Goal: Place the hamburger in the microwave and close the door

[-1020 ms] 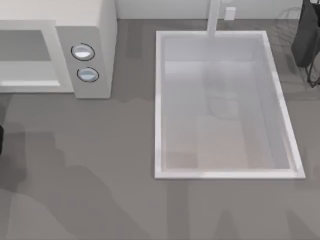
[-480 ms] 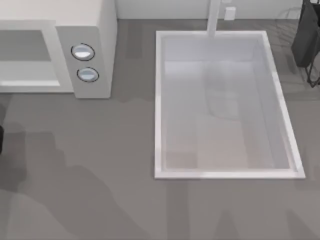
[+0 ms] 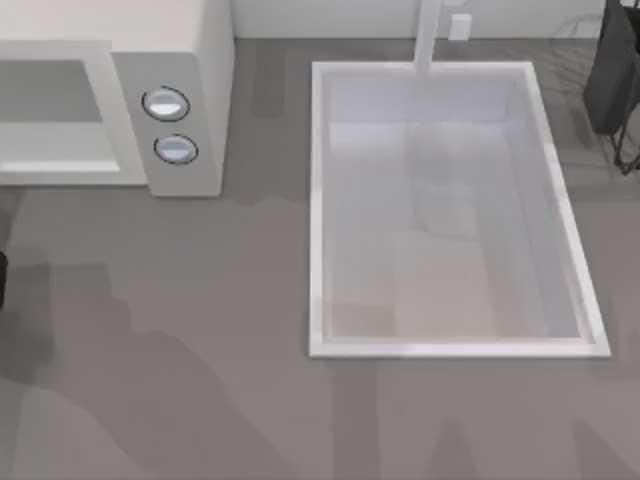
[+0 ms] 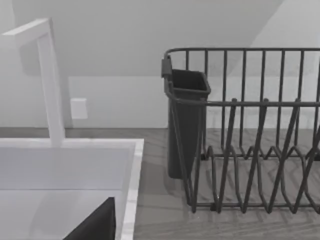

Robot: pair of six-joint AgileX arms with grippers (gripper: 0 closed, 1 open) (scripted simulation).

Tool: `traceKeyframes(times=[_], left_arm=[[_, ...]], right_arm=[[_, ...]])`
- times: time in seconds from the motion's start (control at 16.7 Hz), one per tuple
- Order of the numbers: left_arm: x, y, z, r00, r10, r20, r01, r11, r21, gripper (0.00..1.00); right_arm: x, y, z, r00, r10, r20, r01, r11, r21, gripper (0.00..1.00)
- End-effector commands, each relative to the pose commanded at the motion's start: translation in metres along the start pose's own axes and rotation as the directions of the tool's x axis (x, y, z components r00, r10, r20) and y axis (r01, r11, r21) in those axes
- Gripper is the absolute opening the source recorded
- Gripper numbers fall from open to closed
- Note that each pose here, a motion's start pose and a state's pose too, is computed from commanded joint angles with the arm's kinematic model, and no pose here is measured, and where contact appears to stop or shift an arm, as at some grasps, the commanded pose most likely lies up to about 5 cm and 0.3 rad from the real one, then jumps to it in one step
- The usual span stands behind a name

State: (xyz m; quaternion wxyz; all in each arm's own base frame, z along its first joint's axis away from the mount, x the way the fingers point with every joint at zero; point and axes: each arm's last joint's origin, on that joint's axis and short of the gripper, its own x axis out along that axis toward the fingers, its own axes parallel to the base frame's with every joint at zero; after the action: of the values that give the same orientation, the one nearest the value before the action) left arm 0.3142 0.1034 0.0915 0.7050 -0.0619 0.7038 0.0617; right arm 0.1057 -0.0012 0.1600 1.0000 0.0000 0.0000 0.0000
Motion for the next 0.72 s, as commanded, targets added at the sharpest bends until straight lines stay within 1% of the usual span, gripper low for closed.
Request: traceKeyframes(times=[0.06, 0.12, 0.24, 0.36, 0.72], left_arm=[[0.0, 0.0, 0.0, 1.0, 0.0, 0.0, 0.0, 1.0, 0.0, 0.0], [-0.022, -0.011, -0.004, 1.0, 0.0, 0.019, 0.0, 1.0, 0.029, 0.0], [-0.025, -0.011, -0.003, 1.0, 0.0, 0.018, 0.0, 1.0, 0.029, 0.0], [-0.037, -0.01, -0.002, 1.0, -0.001, 0.016, 0.0, 1.0, 0.028, 0.0], [-0.097, -0.01, 0.0, 1.0, -0.001, 0.016, 0.0, 1.0, 0.027, 0.0]], right_arm=[[0.0, 0.0, 0.0, 1.0, 0.0, 0.0, 0.0, 1.0, 0.0, 1.0], [0.0, 0.0, 0.0, 1.0, 0.0, 0.0, 0.0, 1.0, 0.0, 1.0], [0.0, 0.0, 0.0, 1.0, 0.0, 0.0, 0.0, 1.0, 0.0, 1.0], [0.0, 0.0, 0.0, 1.0, 0.0, 0.0, 0.0, 1.0, 0.0, 1.0], [0.0, 0.0, 0.0, 1.0, 0.0, 0.0, 0.0, 1.0, 0.0, 1.0]])
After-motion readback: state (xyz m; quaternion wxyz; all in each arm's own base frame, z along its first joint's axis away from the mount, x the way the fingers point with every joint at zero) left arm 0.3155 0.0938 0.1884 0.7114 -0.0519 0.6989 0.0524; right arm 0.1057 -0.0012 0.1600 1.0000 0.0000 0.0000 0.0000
